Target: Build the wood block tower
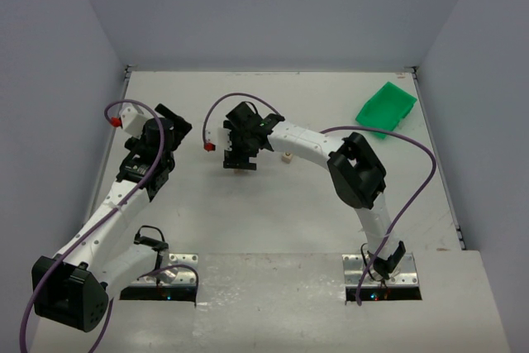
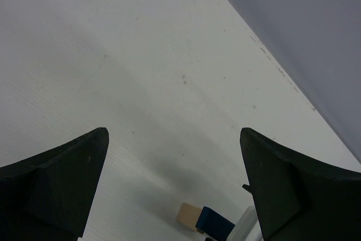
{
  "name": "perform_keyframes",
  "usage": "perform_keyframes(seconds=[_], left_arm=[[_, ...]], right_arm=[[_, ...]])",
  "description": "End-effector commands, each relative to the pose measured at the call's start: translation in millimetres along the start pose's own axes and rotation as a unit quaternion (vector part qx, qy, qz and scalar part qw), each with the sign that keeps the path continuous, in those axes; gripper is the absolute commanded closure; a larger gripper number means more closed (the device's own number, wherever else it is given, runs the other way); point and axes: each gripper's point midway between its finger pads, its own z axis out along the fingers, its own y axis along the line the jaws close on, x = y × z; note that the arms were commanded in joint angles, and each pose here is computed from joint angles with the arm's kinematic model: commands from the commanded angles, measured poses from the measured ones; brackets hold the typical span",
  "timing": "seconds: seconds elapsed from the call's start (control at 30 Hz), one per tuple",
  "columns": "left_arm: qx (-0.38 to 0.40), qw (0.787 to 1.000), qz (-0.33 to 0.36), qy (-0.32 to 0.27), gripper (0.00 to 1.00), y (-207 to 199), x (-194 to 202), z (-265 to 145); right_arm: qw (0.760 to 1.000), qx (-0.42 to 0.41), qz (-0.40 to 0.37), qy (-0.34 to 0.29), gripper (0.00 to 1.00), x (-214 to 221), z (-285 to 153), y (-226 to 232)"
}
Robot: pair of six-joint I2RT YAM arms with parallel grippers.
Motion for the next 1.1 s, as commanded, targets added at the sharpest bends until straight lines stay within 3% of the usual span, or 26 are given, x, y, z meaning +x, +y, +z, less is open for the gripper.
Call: perform_keyframes(seconds=[0.0,0.33,0.67,0.9,1.07], left_arm=[[0.018,1.0,-0.008,-0.014,0.0,-8.9,-8.8,0.1],[0.02,1.0,-0.006,-0.012,0.0,-9.0,-7.1,0.6],[0.025,1.0,-0.005,-0.009,0.0,-11.6,-6.5,0.8],[0.033,0.999,0.001,-0.004,0.0,-14.6,-5.6,-0.1],[0.039,0.999,0.004,0.002,0.0,-16.7,-3.6,-0.5]], right_arm=[[0.999,0.03,-0.005,-0.018,0.01,-10.6,-6.8,-14.8],[0.999,0.013,-0.008,-0.029,0.01,-13.0,-13.2,-5.6],[0.997,0.001,0.008,-0.08,0.01,-37.6,-35.2,-1.1],[0.984,0.071,0.086,-0.138,0.01,-67.8,-91.0,-26.6],[0.961,0.136,0.197,-0.136,0.01,-53.6,-124.8,-41.4]])
